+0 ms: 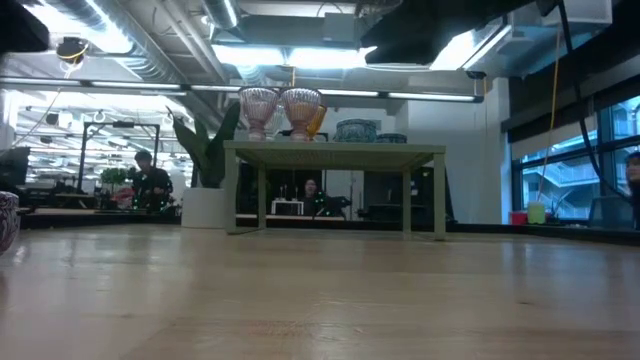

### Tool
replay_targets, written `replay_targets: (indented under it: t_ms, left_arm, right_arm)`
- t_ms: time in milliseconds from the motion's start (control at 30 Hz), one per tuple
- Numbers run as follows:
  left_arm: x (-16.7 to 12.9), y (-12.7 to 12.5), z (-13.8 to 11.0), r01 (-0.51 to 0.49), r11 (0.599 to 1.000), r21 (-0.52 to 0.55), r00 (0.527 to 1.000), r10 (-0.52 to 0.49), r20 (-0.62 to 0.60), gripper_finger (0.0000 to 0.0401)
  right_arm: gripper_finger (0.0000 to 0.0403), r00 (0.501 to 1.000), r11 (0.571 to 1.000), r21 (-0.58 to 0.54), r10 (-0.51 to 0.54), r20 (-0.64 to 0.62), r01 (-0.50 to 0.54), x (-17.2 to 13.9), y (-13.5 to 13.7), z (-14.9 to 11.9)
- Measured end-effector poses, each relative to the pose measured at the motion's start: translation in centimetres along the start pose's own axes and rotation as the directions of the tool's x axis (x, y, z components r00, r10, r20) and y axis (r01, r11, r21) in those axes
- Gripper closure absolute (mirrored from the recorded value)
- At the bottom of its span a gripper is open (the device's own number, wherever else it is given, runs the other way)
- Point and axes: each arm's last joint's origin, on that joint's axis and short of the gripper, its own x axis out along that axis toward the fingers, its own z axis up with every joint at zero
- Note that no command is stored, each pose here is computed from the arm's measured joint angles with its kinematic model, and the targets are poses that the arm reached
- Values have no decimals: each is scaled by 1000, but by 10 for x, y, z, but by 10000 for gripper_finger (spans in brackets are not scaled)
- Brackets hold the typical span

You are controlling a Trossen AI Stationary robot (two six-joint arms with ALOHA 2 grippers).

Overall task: Pick & Place candle stick holders
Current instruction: Put the red scented candle on the shelf

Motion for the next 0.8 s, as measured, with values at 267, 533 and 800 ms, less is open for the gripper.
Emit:
replay_targets:
  t_ms: [267,533,800]
  left_arm:
    - [29,-1,8,-25,998,-52,990,17,-138,79]
    - [56,-5,6,-56,998,27,978,61,-199,78]
    - [68,1,15,-70,994,87,974,87,-210,78]
  right_arm:
    - [47,1000,1000,-31,-2,23,3,0,0,2]
    - [47,999,999,-44,-5,53,7,0,0,5]
    - [47,997,999,-38,-6,71,9,0,-1,7]
